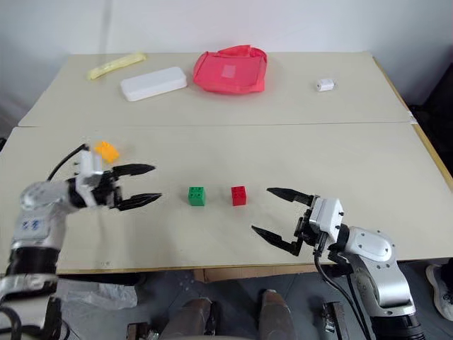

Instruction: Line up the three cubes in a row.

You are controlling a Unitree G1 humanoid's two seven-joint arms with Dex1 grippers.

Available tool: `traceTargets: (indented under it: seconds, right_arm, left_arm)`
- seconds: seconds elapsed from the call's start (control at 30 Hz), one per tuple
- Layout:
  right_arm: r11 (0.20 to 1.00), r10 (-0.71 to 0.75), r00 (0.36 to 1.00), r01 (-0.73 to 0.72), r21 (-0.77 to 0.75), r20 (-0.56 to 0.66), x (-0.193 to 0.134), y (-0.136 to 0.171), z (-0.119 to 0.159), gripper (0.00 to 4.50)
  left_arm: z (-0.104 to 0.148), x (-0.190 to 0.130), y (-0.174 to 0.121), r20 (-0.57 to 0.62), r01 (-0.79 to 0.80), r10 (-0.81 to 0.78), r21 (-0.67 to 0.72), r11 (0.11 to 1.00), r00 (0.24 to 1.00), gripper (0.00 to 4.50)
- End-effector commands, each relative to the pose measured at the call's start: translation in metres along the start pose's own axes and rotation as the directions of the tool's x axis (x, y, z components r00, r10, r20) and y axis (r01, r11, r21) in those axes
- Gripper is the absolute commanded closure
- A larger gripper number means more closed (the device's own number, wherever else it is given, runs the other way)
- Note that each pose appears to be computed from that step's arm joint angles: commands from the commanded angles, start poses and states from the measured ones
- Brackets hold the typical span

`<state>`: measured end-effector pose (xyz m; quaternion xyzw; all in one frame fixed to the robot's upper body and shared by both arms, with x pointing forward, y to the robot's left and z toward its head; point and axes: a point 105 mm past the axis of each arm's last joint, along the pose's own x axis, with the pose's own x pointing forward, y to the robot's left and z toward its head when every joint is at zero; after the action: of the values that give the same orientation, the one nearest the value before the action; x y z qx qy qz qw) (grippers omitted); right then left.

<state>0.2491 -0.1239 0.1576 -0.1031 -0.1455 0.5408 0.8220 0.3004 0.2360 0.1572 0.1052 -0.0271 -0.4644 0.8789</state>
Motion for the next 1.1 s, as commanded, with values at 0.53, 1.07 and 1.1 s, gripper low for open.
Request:
traceTargets:
  seconds: [0.53, 1.07, 1.1]
  right_arm:
    - [0.996, 0.09, 0.987, -0.087, -0.032, 0.129, 0.037, -0.002, 0.022, 0.0]
    - [0.995, -0.071, 0.991, 0.079, -0.066, 0.111, 0.02, -0.011, 0.012, 0.0]
    - [0.994, -0.075, 0.991, 0.083, -0.067, 0.11, 0.019, -0.01, 0.012, 0.0]
  left_arm:
    - [-0.053, -0.148, -0.024, -0.017, -0.872, 0.88, -0.14, 0.469, 0.475, 0.02]
    - [-0.023, -0.035, 0.12, -0.086, -0.613, 0.607, -0.125, 0.78, 0.79, 0.02]
    - [-0.023, -0.031, 0.122, -0.102, -0.607, 0.599, -0.112, 0.787, 0.794, 0.02]
